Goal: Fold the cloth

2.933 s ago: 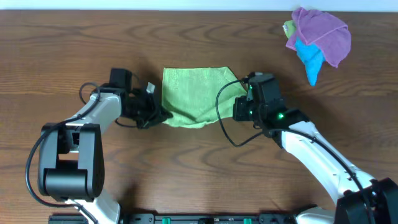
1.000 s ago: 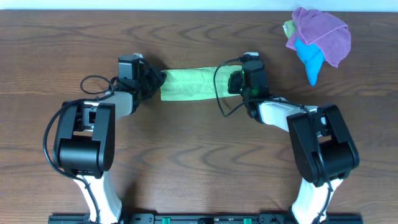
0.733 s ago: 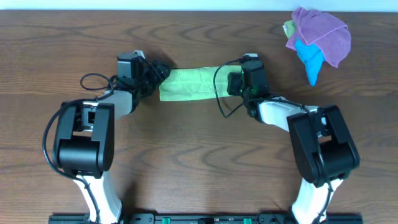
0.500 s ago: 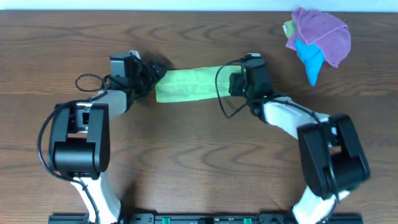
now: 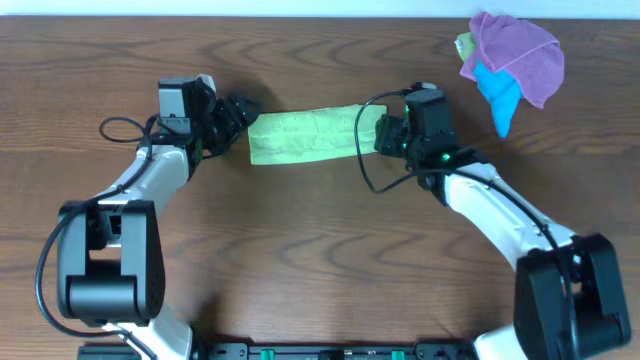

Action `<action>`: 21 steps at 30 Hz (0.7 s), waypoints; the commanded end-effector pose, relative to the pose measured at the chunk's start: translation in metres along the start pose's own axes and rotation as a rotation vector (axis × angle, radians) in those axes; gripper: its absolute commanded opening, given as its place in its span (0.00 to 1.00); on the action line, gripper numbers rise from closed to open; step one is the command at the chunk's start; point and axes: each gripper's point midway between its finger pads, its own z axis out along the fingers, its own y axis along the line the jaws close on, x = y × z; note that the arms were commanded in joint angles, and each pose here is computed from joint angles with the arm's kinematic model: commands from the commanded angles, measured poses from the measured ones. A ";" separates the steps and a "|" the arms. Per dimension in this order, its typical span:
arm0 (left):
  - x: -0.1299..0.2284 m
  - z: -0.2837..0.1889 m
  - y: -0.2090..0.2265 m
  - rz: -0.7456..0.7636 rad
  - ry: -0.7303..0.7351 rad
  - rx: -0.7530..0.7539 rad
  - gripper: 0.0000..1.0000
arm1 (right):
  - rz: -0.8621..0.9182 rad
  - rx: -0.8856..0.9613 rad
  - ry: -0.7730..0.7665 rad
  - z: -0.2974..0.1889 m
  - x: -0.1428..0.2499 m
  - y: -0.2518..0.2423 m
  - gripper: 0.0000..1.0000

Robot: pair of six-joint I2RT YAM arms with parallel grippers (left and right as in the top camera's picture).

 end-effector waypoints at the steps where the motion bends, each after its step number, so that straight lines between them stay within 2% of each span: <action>1: 0.006 0.000 -0.017 0.035 0.020 0.038 0.51 | 0.157 -0.026 0.024 -0.008 0.001 0.005 0.66; 3: 0.011 0.006 -0.017 0.047 0.018 0.015 0.30 | 0.211 -0.054 0.066 -0.008 0.008 0.010 0.66; 5: 0.013 0.012 -0.014 0.065 -0.004 -0.022 0.24 | 0.254 -0.059 0.082 -0.009 0.011 0.011 0.66; 12: 0.009 0.022 -0.001 0.183 -0.103 -0.165 0.21 | 0.290 -0.031 0.107 -0.007 0.018 0.000 0.66; 21: 0.014 0.043 0.035 0.175 -0.080 -0.260 0.16 | 0.332 -0.018 0.118 -0.005 0.020 -0.018 0.65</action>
